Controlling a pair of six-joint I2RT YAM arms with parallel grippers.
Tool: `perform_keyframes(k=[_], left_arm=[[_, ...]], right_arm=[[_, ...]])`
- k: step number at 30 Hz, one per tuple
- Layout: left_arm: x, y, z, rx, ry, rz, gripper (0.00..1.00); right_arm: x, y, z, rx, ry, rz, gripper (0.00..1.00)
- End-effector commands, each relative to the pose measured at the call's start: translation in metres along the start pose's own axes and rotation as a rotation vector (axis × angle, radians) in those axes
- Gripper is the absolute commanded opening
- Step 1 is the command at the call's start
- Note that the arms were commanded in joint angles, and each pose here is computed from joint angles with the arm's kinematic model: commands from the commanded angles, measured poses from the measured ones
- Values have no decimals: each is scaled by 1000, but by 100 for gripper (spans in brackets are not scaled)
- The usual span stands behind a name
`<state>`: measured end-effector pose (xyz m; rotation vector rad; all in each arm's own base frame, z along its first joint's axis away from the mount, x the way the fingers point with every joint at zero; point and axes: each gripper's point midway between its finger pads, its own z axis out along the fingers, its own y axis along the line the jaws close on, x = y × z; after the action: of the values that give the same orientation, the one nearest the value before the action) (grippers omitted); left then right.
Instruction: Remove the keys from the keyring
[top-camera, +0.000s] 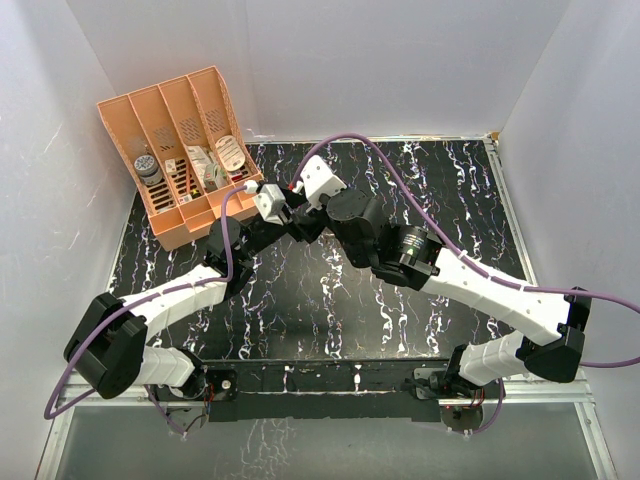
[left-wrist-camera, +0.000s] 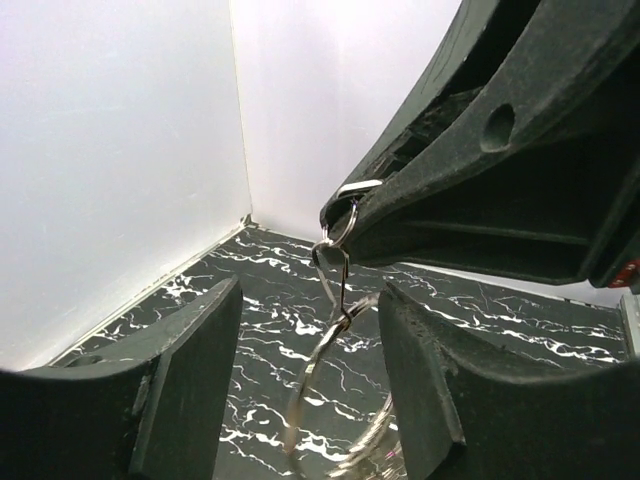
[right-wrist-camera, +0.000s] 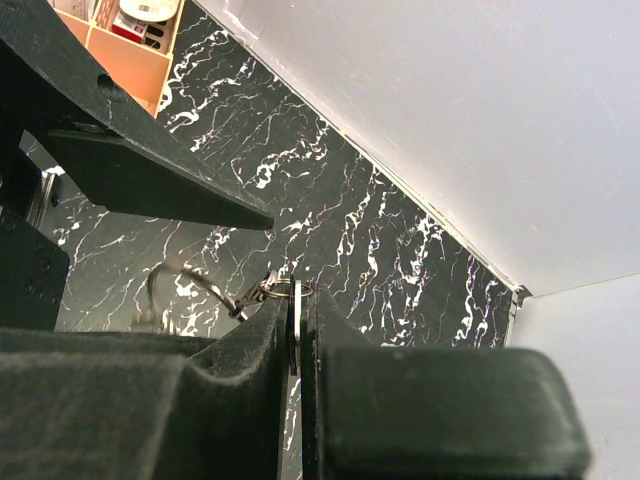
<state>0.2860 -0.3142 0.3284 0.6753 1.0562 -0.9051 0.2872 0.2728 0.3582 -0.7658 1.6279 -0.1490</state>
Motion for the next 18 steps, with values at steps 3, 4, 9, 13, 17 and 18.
perform_keyframes(k=[3,4,9,13,17,18], left_arm=[[-28,0,2,-18,-103,51,45],[-28,1,2,-21,-104,52,43],[-26,0,2,-13,-98,57,36],[-22,-2,3,-2,-87,55,34],[-19,-3,2,-1,-83,48,32],[-19,-4,1,0,-84,48,32]], right_arm=[[-31,-19,-12,30,-94,96,0],[-32,-19,-13,30,-98,100,0],[-32,-20,-13,33,-100,104,0],[-34,-20,-14,32,-105,108,0],[-34,-20,-15,32,-108,110,0],[-34,-21,-15,32,-109,111,0]])
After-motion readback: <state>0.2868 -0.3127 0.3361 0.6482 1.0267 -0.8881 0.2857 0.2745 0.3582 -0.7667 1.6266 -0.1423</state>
